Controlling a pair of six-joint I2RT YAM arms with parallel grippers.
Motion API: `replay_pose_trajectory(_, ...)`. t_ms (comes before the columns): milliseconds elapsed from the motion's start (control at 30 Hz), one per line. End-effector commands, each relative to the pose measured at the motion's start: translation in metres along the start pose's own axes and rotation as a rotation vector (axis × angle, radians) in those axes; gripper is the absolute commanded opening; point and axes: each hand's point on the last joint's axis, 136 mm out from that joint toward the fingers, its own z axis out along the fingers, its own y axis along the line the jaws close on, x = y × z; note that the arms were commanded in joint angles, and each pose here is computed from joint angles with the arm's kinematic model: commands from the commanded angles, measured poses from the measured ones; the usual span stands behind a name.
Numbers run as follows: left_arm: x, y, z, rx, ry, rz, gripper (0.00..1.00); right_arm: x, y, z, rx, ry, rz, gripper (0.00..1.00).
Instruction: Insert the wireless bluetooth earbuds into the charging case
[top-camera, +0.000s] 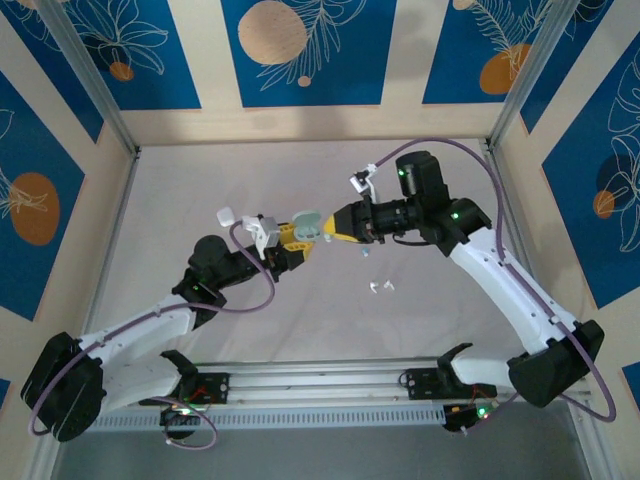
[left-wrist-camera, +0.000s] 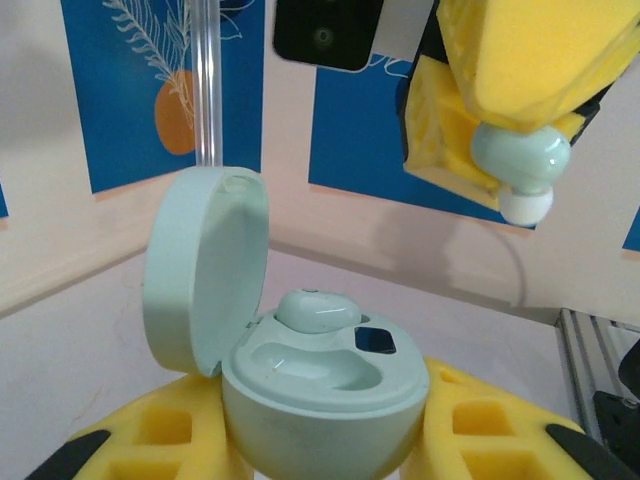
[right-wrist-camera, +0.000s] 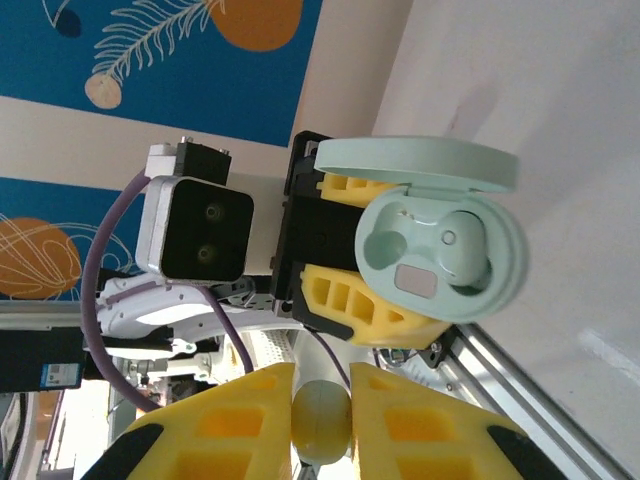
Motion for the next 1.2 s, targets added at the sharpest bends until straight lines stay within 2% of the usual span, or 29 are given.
replay_pose_trajectory(0,-0.023,-0.011,0.003,0.047,-0.075,0.074,0.29,-0.003,0.019,0.009,-0.020,0.000,-0.030,0.18)
replay_pose_trajectory(567,-0.029,-0.017,0.004,0.060,-0.085,0.075,0.29,-0.022,0.011,0.035,0.113,-0.101,-0.064,0.18)
replay_pose_trajectory(1167,-0.039,-0.010,0.002,0.011,-0.125,0.075,0.29,-0.010,-0.005,0.048,0.221,-0.052,-0.075,0.18)
